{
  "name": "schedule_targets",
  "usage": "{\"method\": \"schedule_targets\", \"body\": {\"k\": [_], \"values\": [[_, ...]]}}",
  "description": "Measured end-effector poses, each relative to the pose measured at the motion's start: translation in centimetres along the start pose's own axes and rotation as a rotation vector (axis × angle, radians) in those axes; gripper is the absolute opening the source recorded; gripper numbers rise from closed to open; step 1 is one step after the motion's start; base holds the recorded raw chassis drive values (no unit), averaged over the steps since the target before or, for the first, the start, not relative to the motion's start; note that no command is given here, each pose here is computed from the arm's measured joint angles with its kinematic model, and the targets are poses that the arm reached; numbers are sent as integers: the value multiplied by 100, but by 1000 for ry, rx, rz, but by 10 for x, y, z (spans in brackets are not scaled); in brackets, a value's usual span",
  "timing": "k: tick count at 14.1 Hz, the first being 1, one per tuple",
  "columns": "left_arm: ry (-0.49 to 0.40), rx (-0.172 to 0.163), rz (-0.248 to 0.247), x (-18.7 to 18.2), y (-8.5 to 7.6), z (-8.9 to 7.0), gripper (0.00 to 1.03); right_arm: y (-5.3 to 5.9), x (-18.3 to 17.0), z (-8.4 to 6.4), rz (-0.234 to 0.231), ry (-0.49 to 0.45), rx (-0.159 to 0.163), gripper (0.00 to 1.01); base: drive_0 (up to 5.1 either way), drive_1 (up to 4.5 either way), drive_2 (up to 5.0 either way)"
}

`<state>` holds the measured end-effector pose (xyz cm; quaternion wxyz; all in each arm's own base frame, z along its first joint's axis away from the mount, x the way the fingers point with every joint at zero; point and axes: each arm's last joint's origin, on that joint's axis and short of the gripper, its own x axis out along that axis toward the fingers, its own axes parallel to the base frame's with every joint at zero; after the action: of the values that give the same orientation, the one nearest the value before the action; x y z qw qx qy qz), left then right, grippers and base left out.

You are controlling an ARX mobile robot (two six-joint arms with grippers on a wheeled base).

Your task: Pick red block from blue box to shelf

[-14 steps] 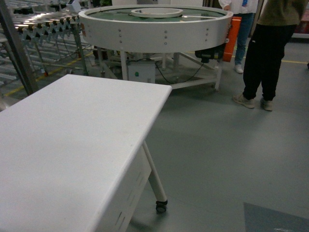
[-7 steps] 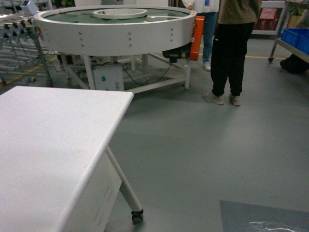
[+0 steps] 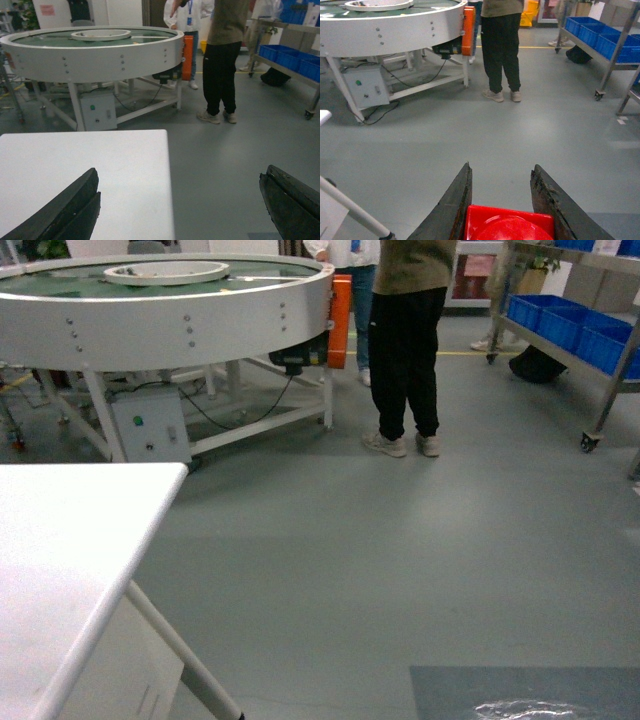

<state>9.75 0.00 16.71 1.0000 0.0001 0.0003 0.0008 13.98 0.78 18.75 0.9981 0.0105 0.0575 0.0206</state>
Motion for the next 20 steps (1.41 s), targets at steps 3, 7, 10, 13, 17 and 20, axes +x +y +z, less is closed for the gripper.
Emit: {"method": "schedule_targets", "body": {"k": [3,7,10,13,17,20], "values": [[1,0,-1,0,0,0,98,0,0,0,0,-2,0,29,-152,-152,-152],[-1,0,-1,0,0,0,98,0,0,0,0,-4,0,29,-156,61,-373],[-1,0,-2,0,0,0,98,0,0,0,0,-2,0,29,-162,272,-595],[0,0,-1,0,0,0,98,0,0,0,0,-2,0,29,-164,269,-598],[2,0,-1,0,0,0,98,0,0,0,0,-3,0,29,-161,272,-594],[0,0,-1,0,0,0,98,0,0,0,0,-2,0,29,-168,263,-599]]}}
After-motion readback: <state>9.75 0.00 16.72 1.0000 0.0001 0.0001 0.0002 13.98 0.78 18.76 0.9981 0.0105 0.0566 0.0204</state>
